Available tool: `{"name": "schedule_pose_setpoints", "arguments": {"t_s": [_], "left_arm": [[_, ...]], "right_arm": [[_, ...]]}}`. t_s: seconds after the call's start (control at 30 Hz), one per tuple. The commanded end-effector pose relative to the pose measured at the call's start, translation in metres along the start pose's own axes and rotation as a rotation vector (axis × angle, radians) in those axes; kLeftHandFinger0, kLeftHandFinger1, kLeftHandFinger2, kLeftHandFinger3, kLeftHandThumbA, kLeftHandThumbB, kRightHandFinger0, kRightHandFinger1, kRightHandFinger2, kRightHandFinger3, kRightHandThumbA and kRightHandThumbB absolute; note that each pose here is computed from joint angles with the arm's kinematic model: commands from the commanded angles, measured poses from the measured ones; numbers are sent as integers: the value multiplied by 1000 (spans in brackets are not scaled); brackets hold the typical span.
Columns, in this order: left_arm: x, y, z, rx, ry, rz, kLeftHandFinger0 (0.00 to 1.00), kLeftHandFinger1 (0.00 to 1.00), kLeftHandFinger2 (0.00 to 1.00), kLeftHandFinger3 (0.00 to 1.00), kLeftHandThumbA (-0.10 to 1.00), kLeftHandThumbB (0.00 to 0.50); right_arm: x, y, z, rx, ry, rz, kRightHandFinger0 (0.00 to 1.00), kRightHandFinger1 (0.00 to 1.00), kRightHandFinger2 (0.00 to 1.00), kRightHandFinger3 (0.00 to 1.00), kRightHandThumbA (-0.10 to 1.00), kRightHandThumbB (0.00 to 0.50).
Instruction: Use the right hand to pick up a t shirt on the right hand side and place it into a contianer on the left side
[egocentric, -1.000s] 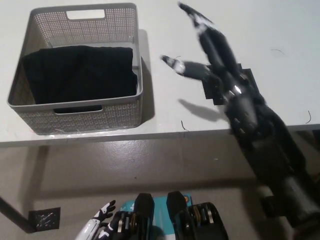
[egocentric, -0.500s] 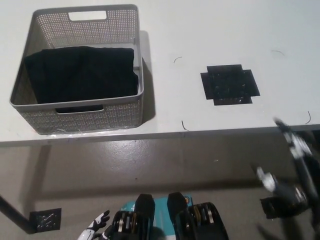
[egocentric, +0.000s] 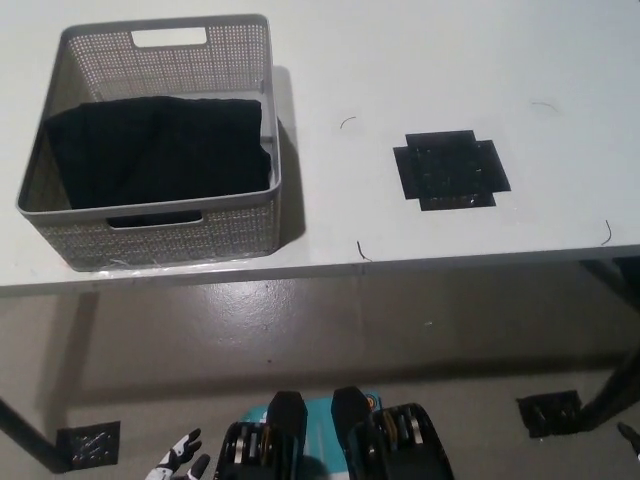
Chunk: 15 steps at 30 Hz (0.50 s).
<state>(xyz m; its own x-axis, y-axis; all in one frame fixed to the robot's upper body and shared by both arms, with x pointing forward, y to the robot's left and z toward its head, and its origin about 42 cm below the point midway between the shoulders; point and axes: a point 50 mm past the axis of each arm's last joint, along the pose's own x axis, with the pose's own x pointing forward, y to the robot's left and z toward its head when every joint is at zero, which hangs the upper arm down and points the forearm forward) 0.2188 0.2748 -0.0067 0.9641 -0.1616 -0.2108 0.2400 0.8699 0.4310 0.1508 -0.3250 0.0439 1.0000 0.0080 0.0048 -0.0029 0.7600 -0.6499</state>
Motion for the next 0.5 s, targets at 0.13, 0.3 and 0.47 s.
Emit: {"name": "schedule_pose_setpoints", "arguments": {"t_s": [0.13, 0.3, 0.47], "left_arm": [[3, 14, 7, -28, -70, 74, 925, 1000, 1000, 1000, 1000, 485], [5, 21, 9, -19, -74, 88, 921, 1000, 1000, 1000, 1000, 472], [5, 24, 9, -9, -70, 92, 904, 1000, 1000, 1000, 1000, 492]], "right_arm": [[4, 10, -10, 46, -46, -46, 1000, 1000, 1000, 1000, 744, 322], [11, 20, -14, 33, -40, -23, 1000, 1000, 1000, 1000, 796, 344], [16, 28, -18, 23, -33, -14, 1000, 1000, 1000, 1000, 766, 339]]}}
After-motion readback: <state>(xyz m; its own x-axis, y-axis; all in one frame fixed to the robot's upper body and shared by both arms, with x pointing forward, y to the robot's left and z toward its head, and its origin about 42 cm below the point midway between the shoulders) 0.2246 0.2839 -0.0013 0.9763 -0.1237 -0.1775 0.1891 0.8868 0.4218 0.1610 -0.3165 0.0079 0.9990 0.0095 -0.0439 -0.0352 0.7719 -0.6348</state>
